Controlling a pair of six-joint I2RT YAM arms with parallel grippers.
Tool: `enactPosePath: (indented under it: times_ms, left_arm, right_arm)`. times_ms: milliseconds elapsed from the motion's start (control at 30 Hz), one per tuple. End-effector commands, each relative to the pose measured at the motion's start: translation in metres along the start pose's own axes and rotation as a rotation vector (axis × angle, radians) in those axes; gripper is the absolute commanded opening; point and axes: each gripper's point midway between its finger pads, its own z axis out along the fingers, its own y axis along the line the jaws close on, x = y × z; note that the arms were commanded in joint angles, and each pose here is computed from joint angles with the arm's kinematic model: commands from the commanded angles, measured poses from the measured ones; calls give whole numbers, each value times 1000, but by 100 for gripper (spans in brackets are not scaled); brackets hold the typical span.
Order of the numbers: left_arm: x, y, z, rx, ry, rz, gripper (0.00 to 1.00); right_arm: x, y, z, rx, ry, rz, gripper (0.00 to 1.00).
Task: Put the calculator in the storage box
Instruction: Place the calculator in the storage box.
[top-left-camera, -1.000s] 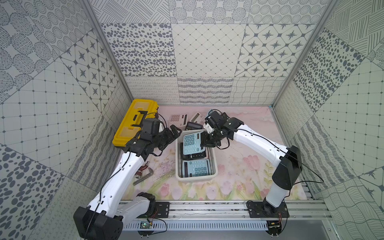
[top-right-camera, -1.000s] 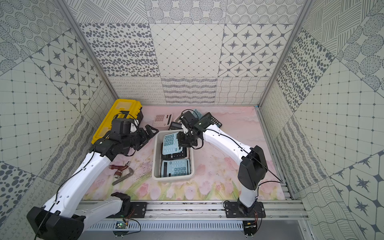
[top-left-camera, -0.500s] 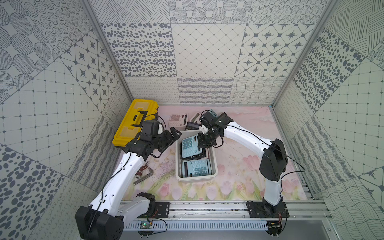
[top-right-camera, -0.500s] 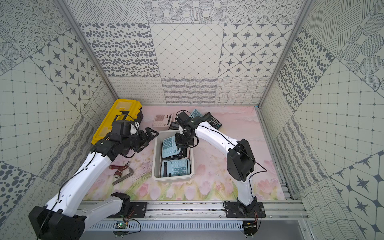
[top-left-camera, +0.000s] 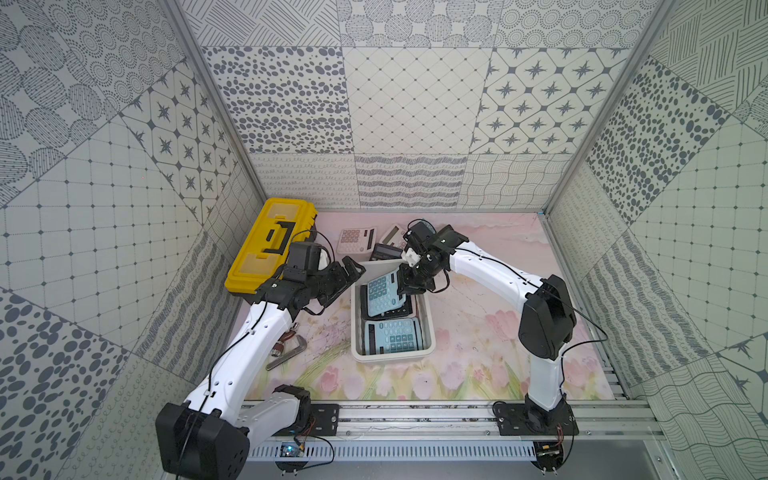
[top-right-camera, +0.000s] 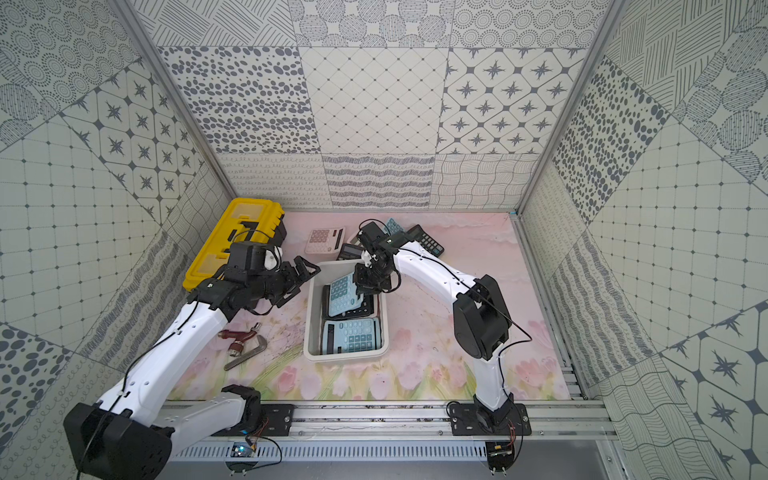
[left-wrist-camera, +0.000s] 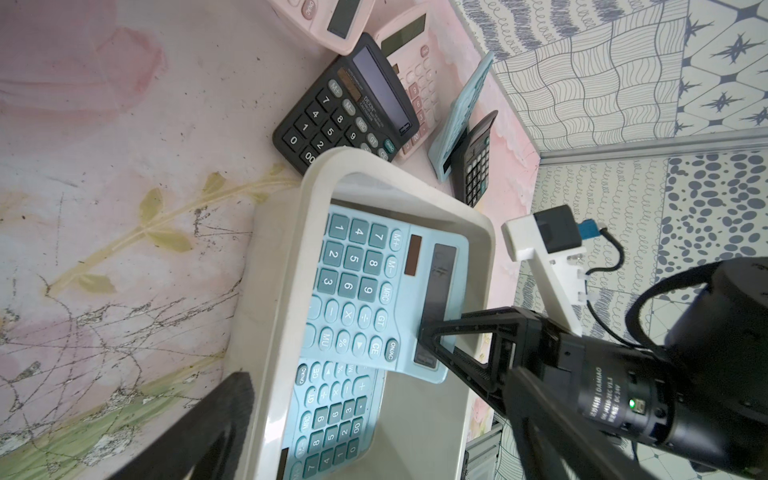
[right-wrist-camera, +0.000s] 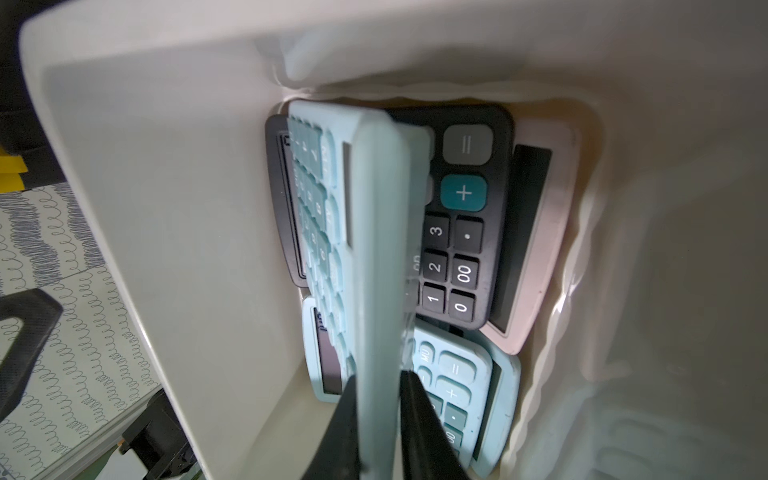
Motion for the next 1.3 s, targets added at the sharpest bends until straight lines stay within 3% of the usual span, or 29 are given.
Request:
enactPosePath:
  times_ms: [0,833,1000,1267]
  left_arm:
    - [-4,-11,3,53,1,4,100]
    - [-2,-10,8,66,14,-14,100]
    - [-2,-10,8,67,14,-17,100]
    - [-7,-15,6,69,6,-5,100]
  right_arm:
    - [-9,10,-2,-47,-35,-33,21]
    - [-18,7,5,-92,-131,61,17]
    - [-20,9,-5,-95,-161,54,30]
    - [-23,12,-29,-113,-203,41,42]
